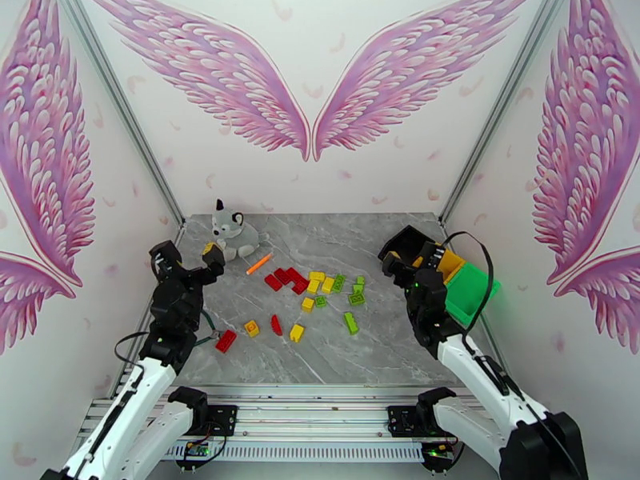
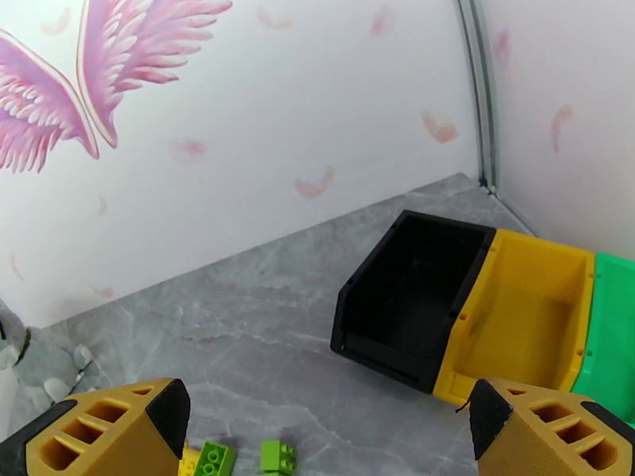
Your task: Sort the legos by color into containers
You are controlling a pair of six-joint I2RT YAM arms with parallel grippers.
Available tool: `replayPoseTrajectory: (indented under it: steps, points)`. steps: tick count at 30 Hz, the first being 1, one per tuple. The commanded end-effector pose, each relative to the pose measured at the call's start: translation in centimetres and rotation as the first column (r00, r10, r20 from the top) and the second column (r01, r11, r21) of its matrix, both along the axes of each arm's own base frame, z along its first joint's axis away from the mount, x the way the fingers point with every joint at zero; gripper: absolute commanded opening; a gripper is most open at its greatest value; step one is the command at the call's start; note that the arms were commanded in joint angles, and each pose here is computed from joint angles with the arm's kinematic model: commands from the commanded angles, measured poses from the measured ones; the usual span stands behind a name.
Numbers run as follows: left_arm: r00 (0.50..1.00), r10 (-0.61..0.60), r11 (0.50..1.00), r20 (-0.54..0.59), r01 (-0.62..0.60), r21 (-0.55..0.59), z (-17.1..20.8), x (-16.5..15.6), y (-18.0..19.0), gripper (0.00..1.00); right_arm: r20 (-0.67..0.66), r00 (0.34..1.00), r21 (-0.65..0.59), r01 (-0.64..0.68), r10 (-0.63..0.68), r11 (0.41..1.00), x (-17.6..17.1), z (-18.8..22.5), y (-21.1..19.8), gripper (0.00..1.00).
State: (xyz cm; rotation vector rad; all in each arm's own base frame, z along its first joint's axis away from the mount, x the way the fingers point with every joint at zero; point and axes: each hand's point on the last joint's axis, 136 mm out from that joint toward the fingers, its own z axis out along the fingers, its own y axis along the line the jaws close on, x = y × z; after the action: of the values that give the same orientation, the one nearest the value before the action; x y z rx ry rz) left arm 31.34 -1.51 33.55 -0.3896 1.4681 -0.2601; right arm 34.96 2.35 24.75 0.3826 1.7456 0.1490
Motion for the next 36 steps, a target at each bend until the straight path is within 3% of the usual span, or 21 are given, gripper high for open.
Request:
replayPoseTrajectory:
  steps: [1, 4, 8, 12, 22, 29, 36]
  points:
    - [0.985, -0.173, 0.978, -0.003, 0.172, -0.120, 1.2, -0.6, -2.8, 0.99, -0.116, 0.993, 0.054, -0.033, 0.039, 0.998, -1.0, 0.9, 0.7, 0.91]
    - [0.968, -0.250, 0.958, -0.036, 0.242, -0.156, 1.2, -1.0, -4.2, 0.99, -0.216, 0.975, 0.035, -0.033, 0.039, 0.999, -1.5, 1.2, 0.6, 0.83]
    - [0.959, -0.270, 0.944, -0.085, 0.246, -0.219, -0.8, -1.0, -4.6, 0.99, -0.236, 0.969, 0.045, -0.069, 0.078, 0.997, -1.8, 0.6, 1.3, 0.87]
    - [0.937, -0.335, 0.937, -0.096, 0.320, -0.144, -1.7, -1.4, -5.8, 0.99, -0.239, 0.968, 0.042, -0.065, 0.074, 0.997, -1.7, -0.3, 1.2, 0.95]
    - [0.889, -0.417, 0.909, -0.190, 0.411, -0.074, -4.6, -0.2, -9.3, 0.95, -0.387, 0.917, 0.024, -0.096, 0.098, 0.995, 0.2, -3.9, 2.2, 0.88]
    - [0.839, -0.462, 0.878, -0.287, 0.479, -0.012, -7.1, 1.2, -13.3, 0.99, -0.439, 0.893, 0.020, -0.099, 0.098, 0.995, 1.0, -5.6, 2.5, 0.91]
    - [0.812, -0.492, 0.843, -0.313, 0.535, 0.063, -7.9, 0.8, -16.7, 0.99, -0.479, 0.874, 0.013, -0.085, 0.081, 0.996, 1.6, -7.0, 2.4, 0.94]
